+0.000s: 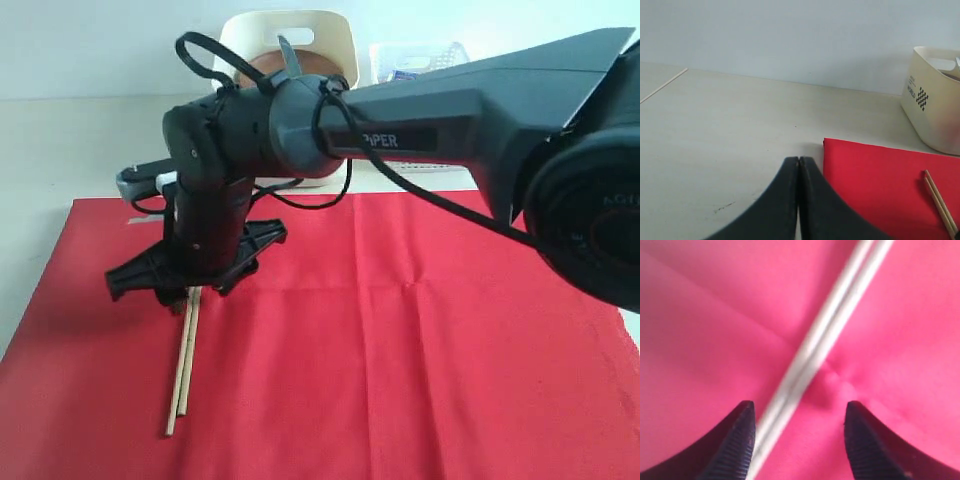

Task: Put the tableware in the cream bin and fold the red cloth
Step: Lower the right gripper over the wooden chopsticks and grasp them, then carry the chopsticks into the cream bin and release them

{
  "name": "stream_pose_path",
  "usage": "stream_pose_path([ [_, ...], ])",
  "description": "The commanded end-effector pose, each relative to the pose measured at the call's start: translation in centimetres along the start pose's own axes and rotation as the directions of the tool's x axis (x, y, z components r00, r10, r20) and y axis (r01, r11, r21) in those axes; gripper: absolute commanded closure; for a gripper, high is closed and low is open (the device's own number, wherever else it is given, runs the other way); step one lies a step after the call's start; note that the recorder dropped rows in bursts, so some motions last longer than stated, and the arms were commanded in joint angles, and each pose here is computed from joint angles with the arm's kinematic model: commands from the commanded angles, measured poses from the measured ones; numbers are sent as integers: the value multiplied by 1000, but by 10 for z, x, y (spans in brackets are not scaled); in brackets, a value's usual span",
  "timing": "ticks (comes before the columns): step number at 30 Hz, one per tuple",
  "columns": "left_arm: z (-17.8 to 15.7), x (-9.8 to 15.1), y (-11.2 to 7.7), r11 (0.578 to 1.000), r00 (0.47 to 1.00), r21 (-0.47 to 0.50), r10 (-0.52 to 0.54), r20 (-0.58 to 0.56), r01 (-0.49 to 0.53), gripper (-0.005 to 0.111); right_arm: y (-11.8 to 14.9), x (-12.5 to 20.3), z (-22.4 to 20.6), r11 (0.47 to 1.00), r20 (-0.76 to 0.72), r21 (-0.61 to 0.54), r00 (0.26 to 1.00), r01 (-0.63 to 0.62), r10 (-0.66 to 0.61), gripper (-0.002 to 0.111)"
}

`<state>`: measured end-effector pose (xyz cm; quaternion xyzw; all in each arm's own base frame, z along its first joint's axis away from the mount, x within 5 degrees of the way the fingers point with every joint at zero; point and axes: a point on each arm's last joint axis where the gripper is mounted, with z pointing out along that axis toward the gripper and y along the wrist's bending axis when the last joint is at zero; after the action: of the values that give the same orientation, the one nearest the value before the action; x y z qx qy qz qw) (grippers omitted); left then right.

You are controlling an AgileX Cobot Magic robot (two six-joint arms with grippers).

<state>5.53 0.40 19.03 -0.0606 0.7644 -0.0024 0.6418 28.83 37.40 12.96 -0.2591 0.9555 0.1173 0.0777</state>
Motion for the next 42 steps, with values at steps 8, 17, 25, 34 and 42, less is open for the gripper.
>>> stream_pose_path([
  [8,0,1,0,1000,1000,7,-4,6,4,104,-2,-8,18,998,-49,54,998,46,-43,56],
  [17,0,1,0,1000,1000,7,-4,6,4,104,-1,1,35,984,-91,130,990,123,-111,57],
  [25,0,1,0,1000,1000,7,-4,6,4,104,-1,1,34,981,-94,148,989,128,-115,100],
  [34,0,1,0,1000,1000,7,-4,6,4,104,9,-13,-20,979,35,105,983,173,-178,108],
  [42,0,1,0,1000,1000,7,-4,6,4,104,14,-23,-69,971,172,97,957,219,-233,108],
])
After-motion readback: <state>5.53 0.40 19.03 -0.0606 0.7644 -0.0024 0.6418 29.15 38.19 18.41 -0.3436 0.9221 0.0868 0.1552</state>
